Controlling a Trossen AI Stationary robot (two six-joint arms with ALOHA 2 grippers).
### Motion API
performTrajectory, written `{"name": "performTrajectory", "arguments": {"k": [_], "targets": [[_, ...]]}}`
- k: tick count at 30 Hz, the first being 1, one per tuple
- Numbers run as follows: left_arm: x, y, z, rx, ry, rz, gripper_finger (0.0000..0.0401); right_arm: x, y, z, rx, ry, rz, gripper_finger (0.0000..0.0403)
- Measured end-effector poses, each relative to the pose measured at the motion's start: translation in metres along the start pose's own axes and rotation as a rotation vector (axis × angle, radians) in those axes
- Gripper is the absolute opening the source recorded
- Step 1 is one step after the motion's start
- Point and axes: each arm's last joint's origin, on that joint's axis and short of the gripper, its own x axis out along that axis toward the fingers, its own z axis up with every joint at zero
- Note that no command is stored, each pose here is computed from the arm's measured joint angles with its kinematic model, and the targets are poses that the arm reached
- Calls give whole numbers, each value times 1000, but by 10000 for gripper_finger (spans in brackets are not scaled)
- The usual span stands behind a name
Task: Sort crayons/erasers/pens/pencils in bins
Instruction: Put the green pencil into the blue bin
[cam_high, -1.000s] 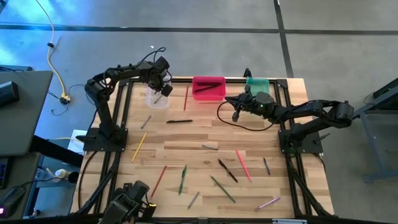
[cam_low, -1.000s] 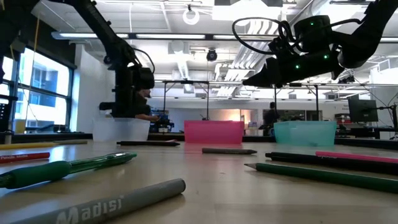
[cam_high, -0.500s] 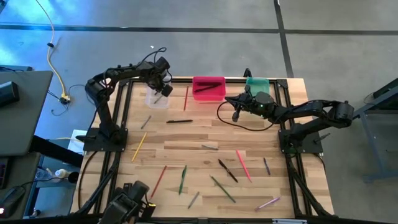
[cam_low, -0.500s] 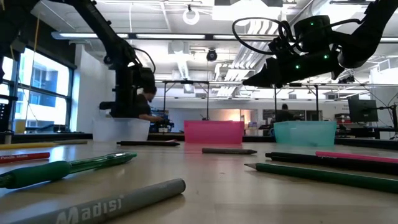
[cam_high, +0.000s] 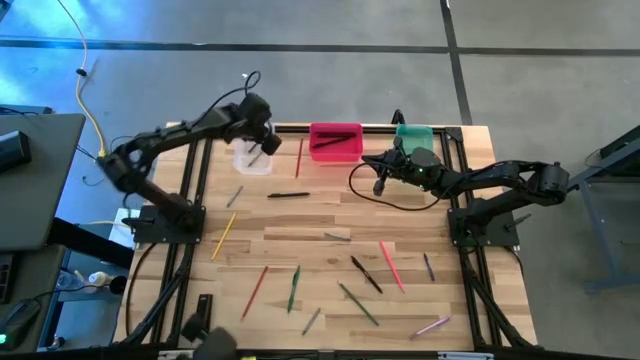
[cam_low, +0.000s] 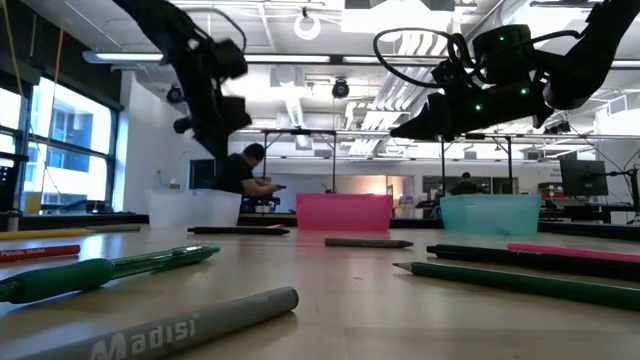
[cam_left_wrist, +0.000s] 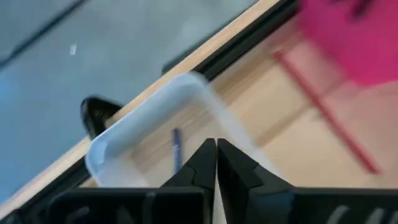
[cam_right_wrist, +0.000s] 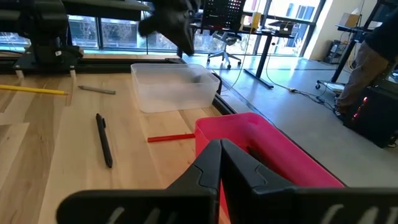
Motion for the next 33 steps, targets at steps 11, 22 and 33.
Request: {"name": "performTrajectory", "arguments": {"k": [11,22,33], "targets": [[-68,-63,-68,159,-380,-260,0,0,0,0,31,0,0,0],[-92,-86,-143,245,-671,-620,0,-1,17,-11,83,134,75,0],[-97,-85,-184,271,-832,-825,0,-5,41,-15,76,213,118,0]]}}
